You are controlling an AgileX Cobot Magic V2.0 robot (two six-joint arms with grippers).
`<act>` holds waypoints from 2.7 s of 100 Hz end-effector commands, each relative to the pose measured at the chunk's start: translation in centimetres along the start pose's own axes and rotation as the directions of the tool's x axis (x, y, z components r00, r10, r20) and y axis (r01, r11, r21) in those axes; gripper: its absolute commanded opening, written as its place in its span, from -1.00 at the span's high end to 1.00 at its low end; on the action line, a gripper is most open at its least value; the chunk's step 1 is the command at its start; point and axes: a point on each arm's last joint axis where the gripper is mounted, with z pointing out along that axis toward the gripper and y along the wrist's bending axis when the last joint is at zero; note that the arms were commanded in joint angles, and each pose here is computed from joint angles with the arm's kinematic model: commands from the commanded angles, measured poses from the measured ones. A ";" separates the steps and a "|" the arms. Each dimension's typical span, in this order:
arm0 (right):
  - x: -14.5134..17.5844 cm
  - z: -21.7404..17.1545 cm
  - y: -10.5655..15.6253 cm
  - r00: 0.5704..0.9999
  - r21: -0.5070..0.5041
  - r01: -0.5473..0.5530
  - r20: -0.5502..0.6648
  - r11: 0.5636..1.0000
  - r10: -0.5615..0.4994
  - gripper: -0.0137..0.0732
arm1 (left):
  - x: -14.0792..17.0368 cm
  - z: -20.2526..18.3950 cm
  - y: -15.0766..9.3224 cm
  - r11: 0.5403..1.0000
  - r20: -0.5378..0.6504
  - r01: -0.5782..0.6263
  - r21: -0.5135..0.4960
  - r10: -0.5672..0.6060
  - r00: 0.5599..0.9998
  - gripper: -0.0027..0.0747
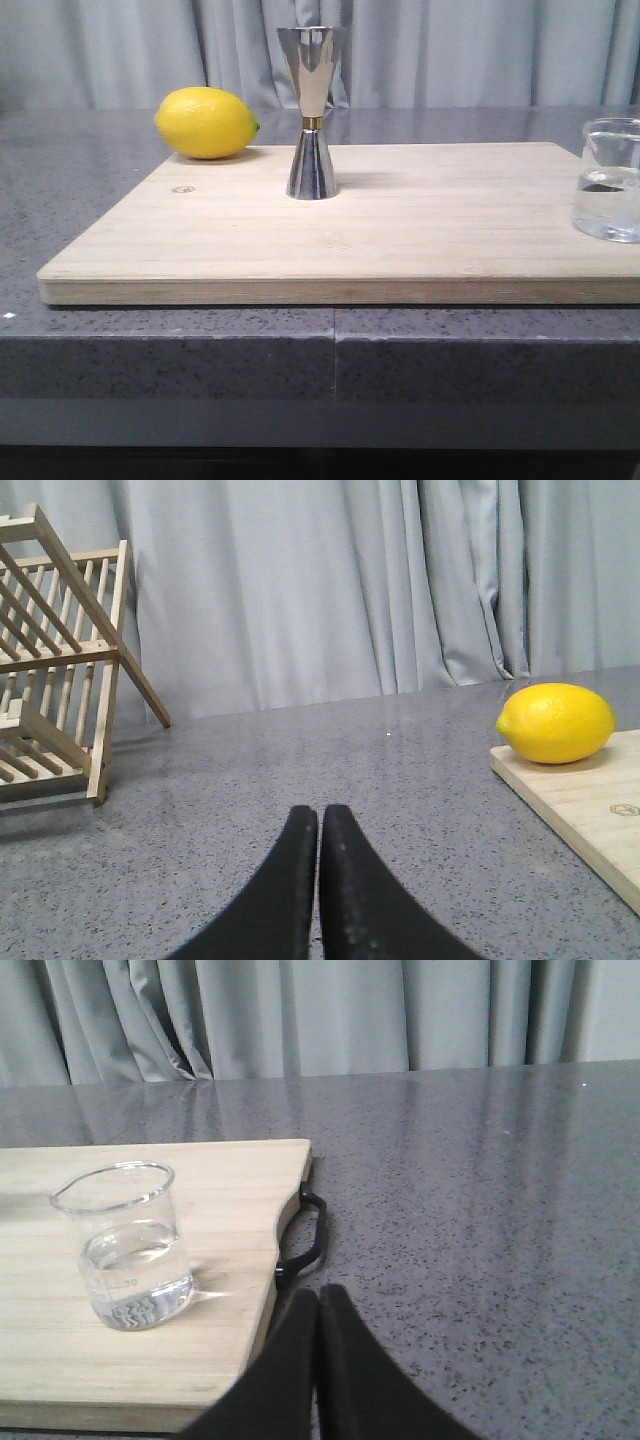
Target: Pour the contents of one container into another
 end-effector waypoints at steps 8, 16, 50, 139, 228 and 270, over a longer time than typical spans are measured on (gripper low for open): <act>0.1 0.0 0.0 0.997 -0.008 0.013 0.073 1.000 -0.012 0.83 | -0.1 -0.2 -0.1 1.000 0.076 0.018 0.005 -0.018 0.997 0.99; 0.1 0.0 0.0 0.997 -0.008 0.013 0.073 1.000 -0.012 0.83 | -0.1 -0.2 -0.1 1.000 0.076 0.018 0.005 -0.018 0.997 0.99; 0.1 0.0 0.0 0.997 -0.008 0.013 0.073 1.000 -0.012 0.83 | -0.1 -0.2 -0.1 1.000 0.076 0.018 0.005 -0.018 0.997 0.99; 0.1 0.0 0.0 0.997 -0.008 0.013 0.071 1.000 -0.012 0.83 | 0.1 -0.2 -0.1 1.000 0.049 0.018 0.007 -0.018 0.999 0.99; -11.8 -2.0 1.3 0.980 -0.080 -0.187 0.049 0.979 0.191 0.83 | -13.0 1.7 1.3 0.919 -0.006 0.390 0.066 -0.390 0.921 0.99; -18.9 2.6 1.6 0.985 -0.026 -0.105 -0.138 0.994 0.101 0.82 | -20.4 9.7 0.4 0.943 -0.257 0.187 0.274 -0.115 0.960 0.98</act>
